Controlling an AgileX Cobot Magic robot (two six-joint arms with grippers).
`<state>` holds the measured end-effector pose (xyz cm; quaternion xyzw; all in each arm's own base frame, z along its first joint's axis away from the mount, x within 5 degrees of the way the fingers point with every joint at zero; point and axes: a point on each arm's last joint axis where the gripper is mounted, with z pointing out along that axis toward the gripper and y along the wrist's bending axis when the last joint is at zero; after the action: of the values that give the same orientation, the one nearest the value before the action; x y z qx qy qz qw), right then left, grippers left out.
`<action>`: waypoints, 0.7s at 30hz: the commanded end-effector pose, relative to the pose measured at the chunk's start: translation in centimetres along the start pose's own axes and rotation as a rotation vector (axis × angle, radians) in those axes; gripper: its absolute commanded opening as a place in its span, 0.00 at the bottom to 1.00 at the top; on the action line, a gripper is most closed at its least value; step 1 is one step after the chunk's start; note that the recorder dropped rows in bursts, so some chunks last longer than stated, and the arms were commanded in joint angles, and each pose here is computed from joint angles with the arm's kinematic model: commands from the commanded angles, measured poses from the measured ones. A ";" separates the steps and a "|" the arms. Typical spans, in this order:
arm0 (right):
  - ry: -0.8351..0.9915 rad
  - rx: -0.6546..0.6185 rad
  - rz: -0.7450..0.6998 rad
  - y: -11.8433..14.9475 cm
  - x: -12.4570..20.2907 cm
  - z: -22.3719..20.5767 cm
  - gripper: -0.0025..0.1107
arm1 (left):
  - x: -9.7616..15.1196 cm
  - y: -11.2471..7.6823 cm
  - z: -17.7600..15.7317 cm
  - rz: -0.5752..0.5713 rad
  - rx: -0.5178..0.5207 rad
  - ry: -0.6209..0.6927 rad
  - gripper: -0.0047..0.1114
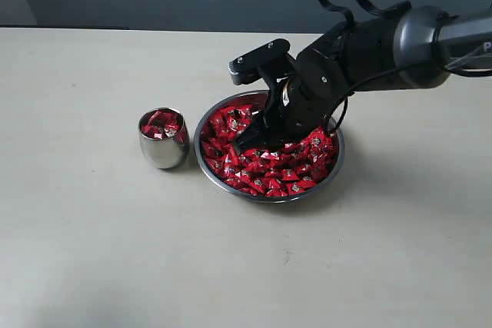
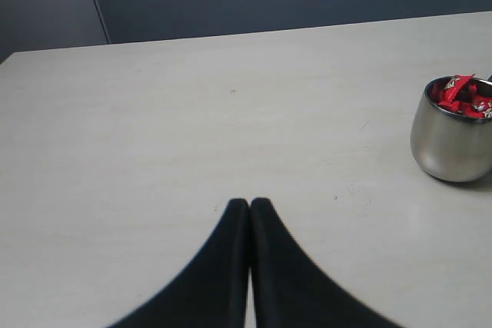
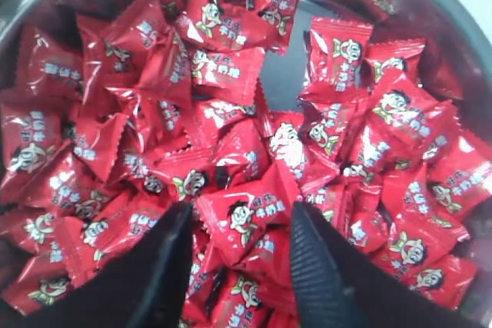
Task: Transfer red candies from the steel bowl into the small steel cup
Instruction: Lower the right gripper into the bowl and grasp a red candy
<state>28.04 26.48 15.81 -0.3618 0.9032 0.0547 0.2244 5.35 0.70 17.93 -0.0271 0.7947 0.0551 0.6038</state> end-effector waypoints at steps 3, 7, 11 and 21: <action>-0.002 0.005 -0.014 -0.2 0.3 1.2 0.38 | -0.3 0.0 -0.1 0.002 0.006 -0.019 0.04; 0.013 0.016 0.014 -1.3 0.6 1.9 0.38 | -0.3 0.0 -0.1 0.002 0.006 -0.019 0.04; 0.027 0.006 0.062 -1.7 0.8 2.4 0.38 | -0.3 0.0 -0.1 0.002 0.006 -0.019 0.04; -0.007 -0.037 -0.077 1.4 0.1 -0.2 0.38 | -0.3 0.0 -0.1 0.002 0.006 -0.019 0.04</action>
<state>28.17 26.76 15.11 -0.3684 0.8999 0.0632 0.2247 5.35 0.70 17.93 -0.0271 0.7947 0.0551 0.6038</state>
